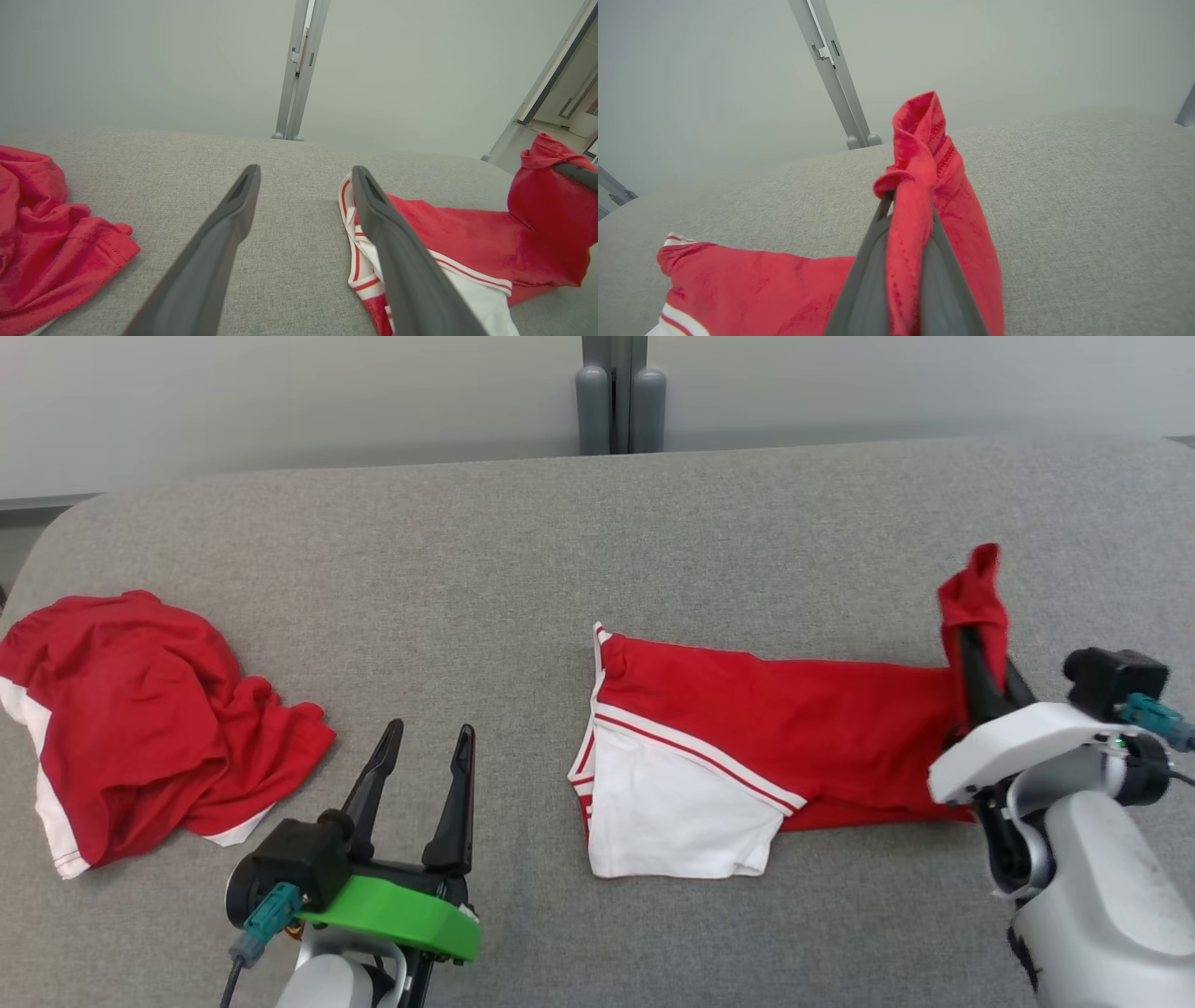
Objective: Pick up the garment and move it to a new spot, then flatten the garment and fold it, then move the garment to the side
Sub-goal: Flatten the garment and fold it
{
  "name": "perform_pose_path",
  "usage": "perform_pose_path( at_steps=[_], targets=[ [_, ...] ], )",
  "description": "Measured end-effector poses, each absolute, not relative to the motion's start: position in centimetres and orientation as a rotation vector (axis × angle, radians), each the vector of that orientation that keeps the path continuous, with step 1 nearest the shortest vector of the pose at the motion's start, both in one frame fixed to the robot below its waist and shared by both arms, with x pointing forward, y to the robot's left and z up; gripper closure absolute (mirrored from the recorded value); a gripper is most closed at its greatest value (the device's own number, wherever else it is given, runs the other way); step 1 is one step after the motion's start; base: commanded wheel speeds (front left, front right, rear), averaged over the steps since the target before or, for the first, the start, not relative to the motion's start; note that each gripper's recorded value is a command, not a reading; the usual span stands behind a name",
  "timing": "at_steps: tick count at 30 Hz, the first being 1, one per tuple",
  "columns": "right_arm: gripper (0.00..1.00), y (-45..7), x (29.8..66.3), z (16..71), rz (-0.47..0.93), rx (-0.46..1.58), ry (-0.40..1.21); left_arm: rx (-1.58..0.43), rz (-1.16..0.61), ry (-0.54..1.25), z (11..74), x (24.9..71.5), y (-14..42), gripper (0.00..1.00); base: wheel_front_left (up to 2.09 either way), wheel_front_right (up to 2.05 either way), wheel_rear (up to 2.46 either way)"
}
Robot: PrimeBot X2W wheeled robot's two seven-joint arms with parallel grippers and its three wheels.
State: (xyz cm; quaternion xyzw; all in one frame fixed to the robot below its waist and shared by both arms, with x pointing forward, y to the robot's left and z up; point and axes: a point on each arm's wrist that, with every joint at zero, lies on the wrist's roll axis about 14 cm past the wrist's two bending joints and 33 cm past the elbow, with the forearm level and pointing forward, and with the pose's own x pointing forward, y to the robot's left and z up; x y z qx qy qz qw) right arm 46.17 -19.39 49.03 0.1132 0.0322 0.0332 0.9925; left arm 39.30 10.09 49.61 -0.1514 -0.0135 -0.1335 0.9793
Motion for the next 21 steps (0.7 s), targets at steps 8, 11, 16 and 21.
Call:
perform_pose_path(
  at_steps=[8,11,16,21],
  targets=[
    [1.00,-9.2,45.1,50.1,0.303,0.300,0.084,-0.304,-0.239,-0.033,49.8,38.3,11.1,0.00,0.00,0.00,0.00],
    [1.00,-6.9,44.8,49.8,0.362,0.307,0.103,-0.307,-0.222,-0.034,49.7,38.2,11.6,0.00,0.00,0.00,0.00],
    [1.00,-3.2,44.2,48.0,0.455,0.308,0.172,-0.314,-0.191,-0.028,49.5,37.9,12.6,0.00,0.00,0.00,0.00],
    [1.00,-0.9,44.0,46.3,0.506,0.332,0.222,-0.318,-0.160,-0.024,49.2,37.8,13.5,0.00,0.00,0.00,0.00]
  ],
)
